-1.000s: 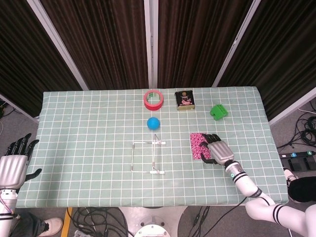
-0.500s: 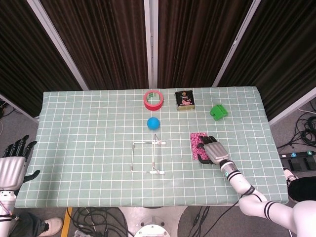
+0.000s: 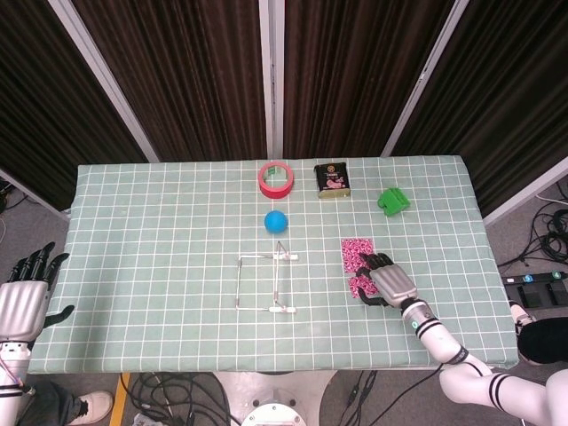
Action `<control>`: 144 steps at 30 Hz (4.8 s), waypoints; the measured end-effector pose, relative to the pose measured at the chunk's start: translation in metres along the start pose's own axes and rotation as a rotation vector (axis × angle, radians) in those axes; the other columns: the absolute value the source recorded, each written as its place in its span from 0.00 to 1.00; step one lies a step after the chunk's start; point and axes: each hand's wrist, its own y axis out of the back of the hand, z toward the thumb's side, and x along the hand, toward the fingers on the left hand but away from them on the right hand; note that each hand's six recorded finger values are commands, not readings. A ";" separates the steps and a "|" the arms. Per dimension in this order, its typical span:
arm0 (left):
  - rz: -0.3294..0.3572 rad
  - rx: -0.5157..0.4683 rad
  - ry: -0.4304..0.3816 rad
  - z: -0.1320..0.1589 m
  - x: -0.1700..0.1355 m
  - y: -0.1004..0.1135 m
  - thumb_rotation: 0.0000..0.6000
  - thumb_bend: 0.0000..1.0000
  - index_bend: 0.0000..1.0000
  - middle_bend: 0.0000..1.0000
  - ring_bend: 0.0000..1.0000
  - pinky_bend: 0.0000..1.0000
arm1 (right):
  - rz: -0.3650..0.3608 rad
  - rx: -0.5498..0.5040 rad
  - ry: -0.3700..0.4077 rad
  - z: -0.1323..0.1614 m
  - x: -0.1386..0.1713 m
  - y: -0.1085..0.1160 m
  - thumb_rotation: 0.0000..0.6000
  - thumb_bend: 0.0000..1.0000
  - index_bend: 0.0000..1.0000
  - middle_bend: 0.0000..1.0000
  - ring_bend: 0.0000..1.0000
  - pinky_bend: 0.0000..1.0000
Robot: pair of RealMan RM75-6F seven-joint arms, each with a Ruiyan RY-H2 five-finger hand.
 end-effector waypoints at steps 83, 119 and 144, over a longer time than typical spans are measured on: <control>-0.018 -0.021 0.035 -0.009 -0.006 -0.003 1.00 0.08 0.22 0.16 0.13 0.19 | -0.056 0.070 -0.146 -0.012 -0.096 0.035 0.89 0.13 0.33 0.02 0.00 0.00; -0.016 -0.046 0.009 -0.006 -0.004 -0.005 1.00 0.08 0.22 0.16 0.13 0.19 | -0.020 -0.048 -0.123 -0.006 0.001 0.018 0.93 0.14 0.42 0.05 0.00 0.00; -0.017 -0.052 0.017 -0.008 -0.007 -0.005 1.00 0.08 0.22 0.16 0.13 0.19 | -0.004 -0.008 -0.090 0.001 -0.005 0.007 0.93 0.13 0.36 0.05 0.00 0.00</control>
